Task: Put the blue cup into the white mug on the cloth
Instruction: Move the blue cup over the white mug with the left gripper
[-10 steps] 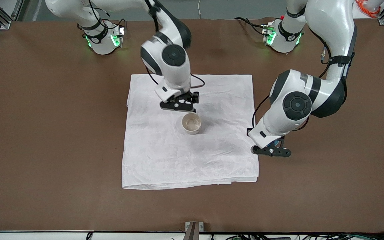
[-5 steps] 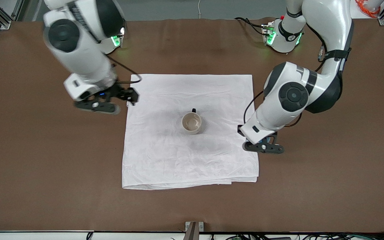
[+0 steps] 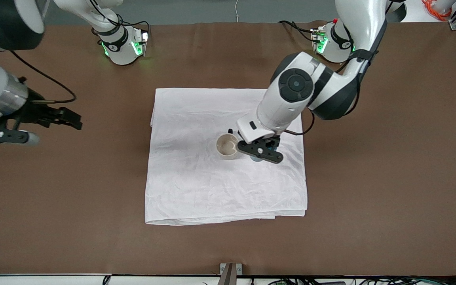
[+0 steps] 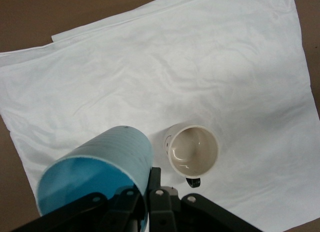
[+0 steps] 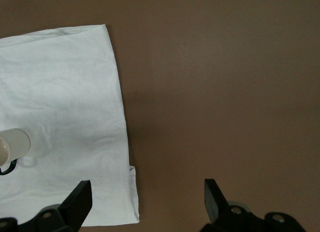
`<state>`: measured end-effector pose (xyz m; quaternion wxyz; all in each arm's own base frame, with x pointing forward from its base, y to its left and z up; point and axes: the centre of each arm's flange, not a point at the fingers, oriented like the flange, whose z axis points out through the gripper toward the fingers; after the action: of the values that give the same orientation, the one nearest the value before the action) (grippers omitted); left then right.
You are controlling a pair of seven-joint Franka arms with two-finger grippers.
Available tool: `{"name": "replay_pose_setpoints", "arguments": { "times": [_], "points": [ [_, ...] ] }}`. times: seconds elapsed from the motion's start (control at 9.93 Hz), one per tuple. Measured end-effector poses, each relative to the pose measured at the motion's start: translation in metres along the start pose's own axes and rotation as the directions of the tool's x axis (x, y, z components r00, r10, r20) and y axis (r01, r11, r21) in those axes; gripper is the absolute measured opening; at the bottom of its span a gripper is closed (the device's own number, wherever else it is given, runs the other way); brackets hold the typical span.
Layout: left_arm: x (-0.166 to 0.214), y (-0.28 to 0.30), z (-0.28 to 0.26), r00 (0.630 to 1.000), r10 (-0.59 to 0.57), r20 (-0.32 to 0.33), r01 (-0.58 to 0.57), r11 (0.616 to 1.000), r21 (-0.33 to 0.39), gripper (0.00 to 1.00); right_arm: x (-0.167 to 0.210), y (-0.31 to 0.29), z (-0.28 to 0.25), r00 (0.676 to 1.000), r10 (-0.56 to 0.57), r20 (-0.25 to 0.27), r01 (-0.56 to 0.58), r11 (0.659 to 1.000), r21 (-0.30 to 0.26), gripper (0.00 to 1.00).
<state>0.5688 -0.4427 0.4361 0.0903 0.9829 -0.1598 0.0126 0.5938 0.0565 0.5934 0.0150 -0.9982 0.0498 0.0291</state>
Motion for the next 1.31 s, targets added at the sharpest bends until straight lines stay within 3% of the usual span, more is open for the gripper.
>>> {"name": "replay_pose_setpoints", "arguments": {
  "times": [0.3,0.6,0.91,1.11,1.31],
  "points": [
    [-0.01,0.037,0.011,0.999,0.052,-0.008,-0.053,0.999,-0.013,0.04,0.003,0.016,-0.007,1.0,0.018,-0.013,-0.018,1.0,0.003,0.99],
    [-0.027,0.077,0.045,0.993,0.116,0.024,-0.116,0.993,-0.007,0.04,0.004,0.023,-0.008,1.0,0.027,-0.016,-0.027,1.0,0.004,0.99],
    [-0.016,0.07,0.059,0.99,0.137,-0.017,-0.137,0.99,-0.014,0.04,0.001,0.037,-0.006,1.0,0.007,0.024,-0.007,1.0,-0.003,1.0],
    [-0.015,0.074,0.083,0.985,0.17,-0.031,-0.17,0.985,0.017,0.04,-0.004,0.048,-0.01,0.999,-0.012,0.041,0.012,1.0,-0.005,1.0],
    [-0.02,0.082,0.1,0.979,0.203,-0.021,-0.202,0.978,0.044,0.04,-0.022,0.059,-0.017,1.0,-0.011,0.02,0.011,1.0,-0.009,1.0]
  ]
}}
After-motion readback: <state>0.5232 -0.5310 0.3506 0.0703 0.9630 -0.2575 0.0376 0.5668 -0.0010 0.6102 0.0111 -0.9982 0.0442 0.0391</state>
